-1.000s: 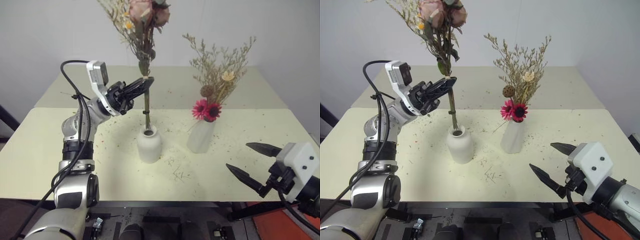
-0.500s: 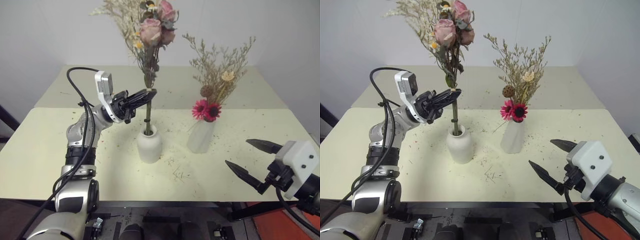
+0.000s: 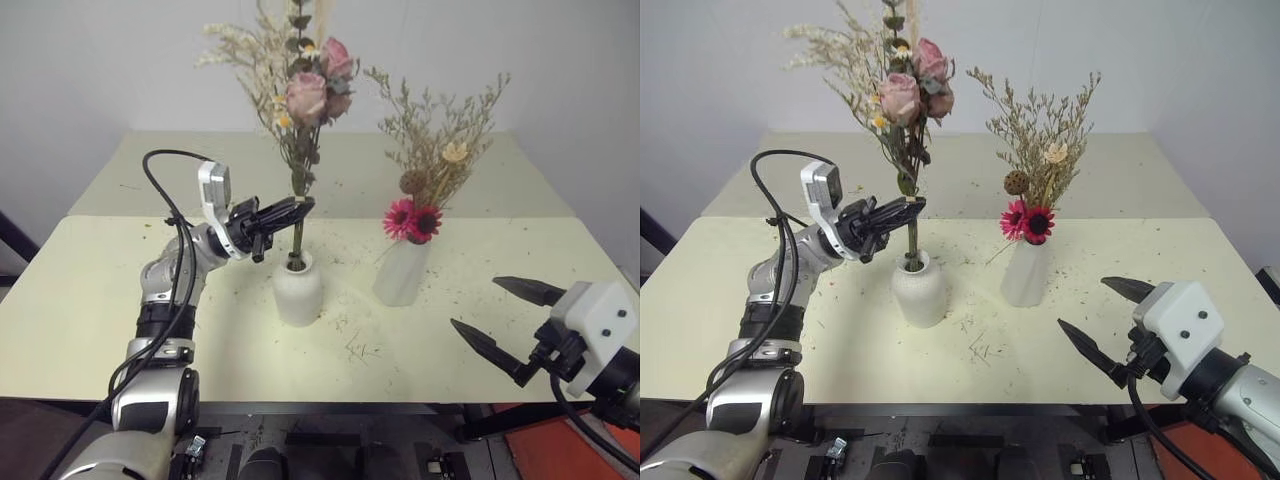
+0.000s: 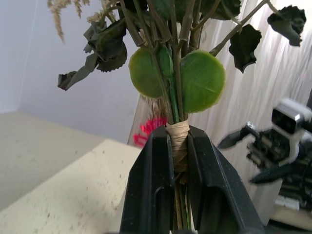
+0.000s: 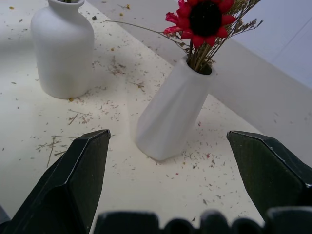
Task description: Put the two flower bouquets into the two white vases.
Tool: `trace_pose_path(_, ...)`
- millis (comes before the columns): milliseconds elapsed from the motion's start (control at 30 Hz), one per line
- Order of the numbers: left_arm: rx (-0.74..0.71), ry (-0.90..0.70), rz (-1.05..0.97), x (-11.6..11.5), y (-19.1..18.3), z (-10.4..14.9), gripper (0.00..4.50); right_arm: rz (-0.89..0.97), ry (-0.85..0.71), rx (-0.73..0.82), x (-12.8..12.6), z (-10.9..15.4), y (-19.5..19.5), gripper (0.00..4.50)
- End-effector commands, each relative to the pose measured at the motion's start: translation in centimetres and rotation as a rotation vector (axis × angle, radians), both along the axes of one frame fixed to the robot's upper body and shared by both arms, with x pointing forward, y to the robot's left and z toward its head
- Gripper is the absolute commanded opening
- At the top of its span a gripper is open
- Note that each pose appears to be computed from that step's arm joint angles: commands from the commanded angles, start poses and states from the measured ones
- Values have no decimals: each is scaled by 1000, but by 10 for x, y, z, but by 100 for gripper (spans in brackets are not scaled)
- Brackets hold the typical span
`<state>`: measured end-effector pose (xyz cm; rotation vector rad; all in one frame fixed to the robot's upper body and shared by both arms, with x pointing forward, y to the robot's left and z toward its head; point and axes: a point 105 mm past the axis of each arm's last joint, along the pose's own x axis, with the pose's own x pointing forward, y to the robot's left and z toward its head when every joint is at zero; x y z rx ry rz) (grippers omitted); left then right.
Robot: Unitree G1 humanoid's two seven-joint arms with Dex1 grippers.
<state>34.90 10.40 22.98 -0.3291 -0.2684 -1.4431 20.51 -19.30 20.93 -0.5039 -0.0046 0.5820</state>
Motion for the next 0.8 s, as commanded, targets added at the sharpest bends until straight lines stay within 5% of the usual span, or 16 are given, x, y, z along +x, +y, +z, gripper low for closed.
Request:
trace_pose_path(33, -7, -104, -28, -10, 0, 9, 13, -1, -71, -9, 1, 8, 2, 450)
trace_pose_path(633, 19, -154, -8, -20, 14, -11, 13, 98, -40, 15, -5, 10, 5, 450)
trace_pose_path(800, 25, -158, -18, -23, 17, -11, 166, 90, -42, 20, -4, 11, 3, 450)
